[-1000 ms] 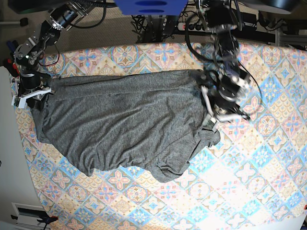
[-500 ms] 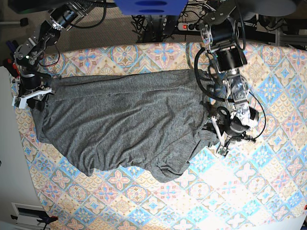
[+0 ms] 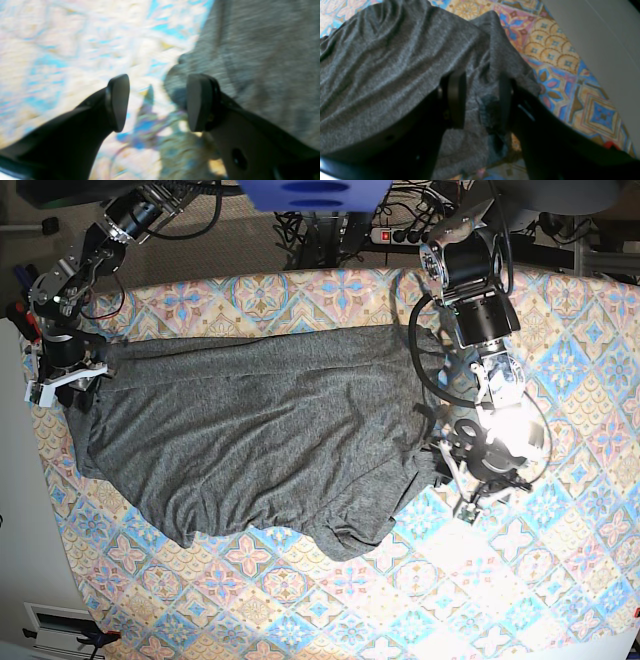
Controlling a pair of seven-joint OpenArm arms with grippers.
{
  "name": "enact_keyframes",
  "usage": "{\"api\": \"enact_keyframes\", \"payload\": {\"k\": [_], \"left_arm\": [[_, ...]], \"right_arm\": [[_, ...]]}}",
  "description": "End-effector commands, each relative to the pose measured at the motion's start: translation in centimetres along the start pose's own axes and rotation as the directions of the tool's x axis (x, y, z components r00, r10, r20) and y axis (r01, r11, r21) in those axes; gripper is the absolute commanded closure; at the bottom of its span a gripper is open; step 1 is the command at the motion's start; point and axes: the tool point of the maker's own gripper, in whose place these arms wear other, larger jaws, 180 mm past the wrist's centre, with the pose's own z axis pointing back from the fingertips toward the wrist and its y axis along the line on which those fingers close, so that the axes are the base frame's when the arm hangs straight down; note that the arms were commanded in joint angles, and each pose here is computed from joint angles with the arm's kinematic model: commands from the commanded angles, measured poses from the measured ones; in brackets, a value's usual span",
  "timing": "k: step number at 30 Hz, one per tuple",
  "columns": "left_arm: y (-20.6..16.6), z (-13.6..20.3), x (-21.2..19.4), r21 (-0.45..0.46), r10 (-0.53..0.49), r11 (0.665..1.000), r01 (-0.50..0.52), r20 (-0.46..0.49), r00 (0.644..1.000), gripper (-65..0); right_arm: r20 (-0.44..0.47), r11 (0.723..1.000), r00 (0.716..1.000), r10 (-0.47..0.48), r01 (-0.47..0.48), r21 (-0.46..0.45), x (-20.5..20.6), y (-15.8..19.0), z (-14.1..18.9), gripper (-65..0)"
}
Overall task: Layout the t-shirt on the table in an organized manner, then fold the t-shirt properly
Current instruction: 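Release the shirt with the left gripper and regrasp the shirt corner nearby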
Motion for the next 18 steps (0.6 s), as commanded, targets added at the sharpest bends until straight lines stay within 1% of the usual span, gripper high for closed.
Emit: {"api": "enact_keyframes", "payload": {"k": [1, 4, 8, 11, 15, 18], "left_arm": [[-0.1, -0.1, 1.6, -0.018, 0.023, 1.000, -0.023, 0.050, 0.998, -35.1], [-1.9, -1.0, 1.2, -0.103, 0.090, 0.991, -0.083, 0.058, 0.994, -35.2], [-3.2, -1.7, 0.8, -0.166, 0.141, 0.978, -0.130, 0.056, 0.988, -35.0], [-3.6, -2.2, 0.4, -0.186, 0.157, 0.972, -0.145, 0.046, 0.987, -35.0], [-4.2, -2.9, 0.8, -0.208, 0.185, 0.965, -0.161, 0.103, 0.977, -35.0], [-4.4, -3.6, -0.4, -0.223, 0.201, 0.958, -0.180, 0.079, 0.976, -35.0]], "right_arm": [[0.060, 1.000, 0.998, 0.016, -0.016, 0.004, 1.9, 0.0, 0.1, -21.0], [0.057, 1.000, 0.998, 0.016, -0.017, 0.004, 1.8, 0.0, 0.1, -21.0], [0.057, 1.000, 0.998, 0.018, -0.018, 0.003, 1.9, -0.1, 0.1, -21.0], [0.056, 1.000, 0.998, 0.019, -0.020, 0.002, 1.9, -0.1, 0.1, -21.0], [0.055, 1.000, 0.998, 0.019, -0.019, 0.001, 1.8, -0.2, 0.2, -21.0], [0.041, 1.000, 0.999, 0.022, -0.022, -0.001, 1.3, -0.3, 0.4, -21.0]]}}
